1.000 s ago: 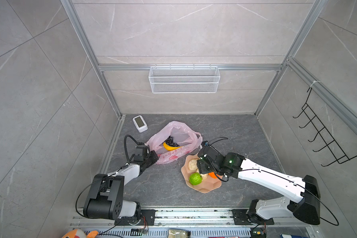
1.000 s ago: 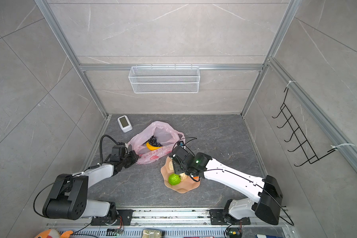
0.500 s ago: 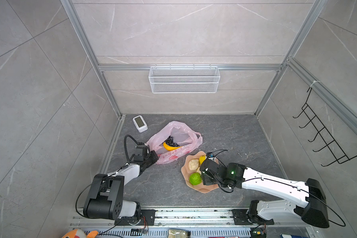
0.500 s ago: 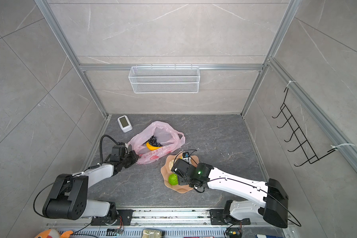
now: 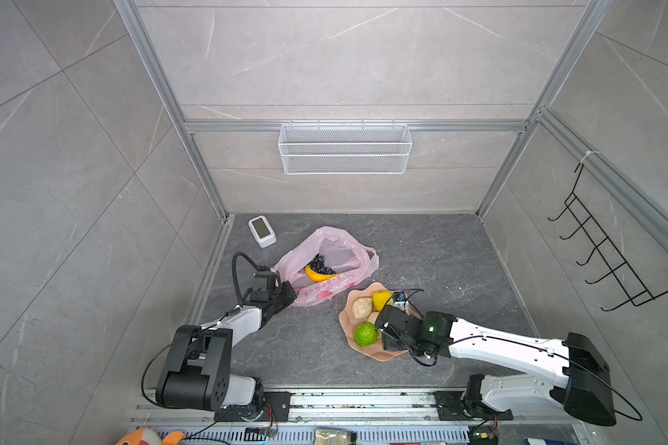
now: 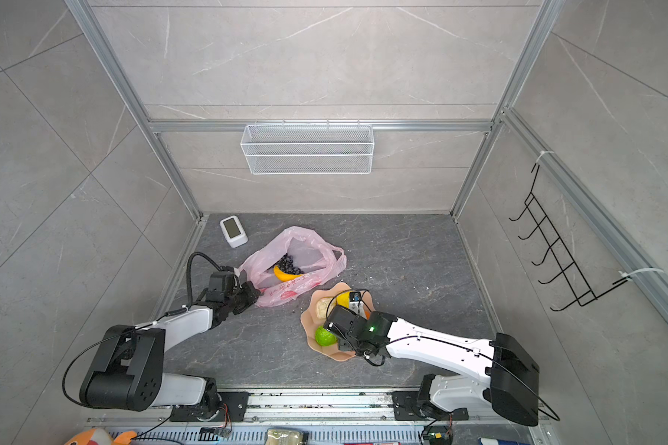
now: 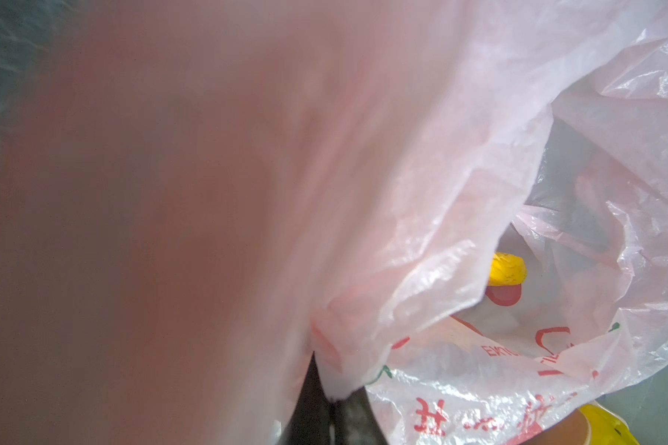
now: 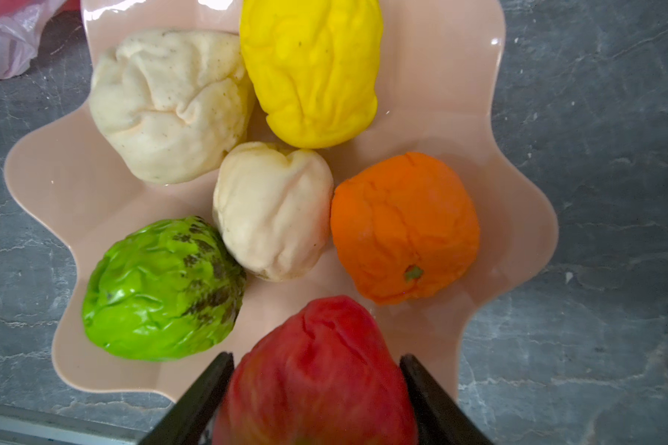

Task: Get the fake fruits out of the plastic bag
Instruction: 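Lower the red apple into the peach bowl and open the right gripper, then raise the right gripper from the bowl and move it over the bag, then reach the right gripper into the bag and close it on the yellow banana, then lift the yellow banana out of the bag with the right gripper, then lower the yellow banana into the peach bowl and open the right gripper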

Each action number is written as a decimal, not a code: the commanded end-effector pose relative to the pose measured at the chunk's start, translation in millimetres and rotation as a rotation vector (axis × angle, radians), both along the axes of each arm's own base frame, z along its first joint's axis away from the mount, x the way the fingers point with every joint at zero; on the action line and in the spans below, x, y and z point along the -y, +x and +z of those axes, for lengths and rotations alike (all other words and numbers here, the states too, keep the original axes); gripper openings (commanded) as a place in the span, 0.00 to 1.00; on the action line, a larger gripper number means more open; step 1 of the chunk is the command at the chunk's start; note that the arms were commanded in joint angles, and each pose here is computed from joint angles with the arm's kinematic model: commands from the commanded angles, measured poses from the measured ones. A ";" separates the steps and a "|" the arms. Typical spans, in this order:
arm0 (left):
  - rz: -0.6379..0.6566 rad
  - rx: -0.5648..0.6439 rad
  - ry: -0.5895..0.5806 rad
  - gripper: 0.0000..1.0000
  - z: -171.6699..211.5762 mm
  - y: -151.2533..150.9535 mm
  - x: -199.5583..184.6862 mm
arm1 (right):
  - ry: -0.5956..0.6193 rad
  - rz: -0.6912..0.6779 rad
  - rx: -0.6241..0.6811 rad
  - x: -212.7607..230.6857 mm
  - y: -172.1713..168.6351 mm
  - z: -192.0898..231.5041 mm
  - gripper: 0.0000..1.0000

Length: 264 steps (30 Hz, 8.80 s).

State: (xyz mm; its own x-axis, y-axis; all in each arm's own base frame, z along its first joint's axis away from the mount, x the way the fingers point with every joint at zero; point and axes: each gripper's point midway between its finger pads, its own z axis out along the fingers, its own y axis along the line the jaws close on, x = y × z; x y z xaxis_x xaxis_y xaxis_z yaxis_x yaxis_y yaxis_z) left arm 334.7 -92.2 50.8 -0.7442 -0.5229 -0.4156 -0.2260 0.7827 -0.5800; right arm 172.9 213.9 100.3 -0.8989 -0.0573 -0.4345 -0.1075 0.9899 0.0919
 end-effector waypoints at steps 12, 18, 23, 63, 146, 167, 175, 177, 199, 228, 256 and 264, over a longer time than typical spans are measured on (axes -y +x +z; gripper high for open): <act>-0.003 0.051 0.001 0.00 12.4 11.6 -0.5 | -0.034 -0.025 -0.012 1.1 0.3 -13.0 0.68; -0.002 0.050 0.002 0.00 11.2 11.9 -0.8 | -0.051 -0.023 -0.007 1.4 2.0 -14.6 0.70; 0.000 0.052 0.007 0.00 11.9 11.5 -1.7 | -0.060 -0.022 -0.009 1.1 2.5 -18.1 0.70; -0.038 0.067 0.126 0.00 20.8 7.1 6.0 | 0.046 0.419 0.200 -156.0 149.0 82.1 0.75; 0.073 0.045 0.138 0.00 16.3 -0.8 -11.8 | 0.087 0.931 0.157 -271.9 211.3 21.9 0.22; 0.096 0.047 0.147 0.00 17.0 -2.1 -19.8 | 0.122 1.047 0.213 -257.2 173.1 55.3 0.17; 0.095 0.047 0.144 0.00 17.3 -1.3 -19.3 | 0.135 1.040 0.260 -246.8 162.6 74.5 0.16; 0.093 0.046 0.142 0.00 16.9 -1.4 -18.8 | 0.145 1.040 0.268 -245.7 160.4 76.4 0.15; 0.031 0.074 0.187 0.00 27.5 -0.5 -5.3 | 0.249 0.880 0.425 -257.2 171.8 133.4 0.11; 0.031 0.060 0.197 0.00 21.0 1.2 -5.8 | 0.213 0.731 0.081 -153.3 -0.1 53.9 0.11; 0.023 0.062 0.186 0.00 20.2 2.2 -3.4 | 0.124 0.614 0.069 -127.6 4.7 0.4 0.19; 0.022 0.061 0.186 0.00 19.0 2.6 -3.0 | 0.093 0.595 0.067 -120.6 6.4 -6.5 0.38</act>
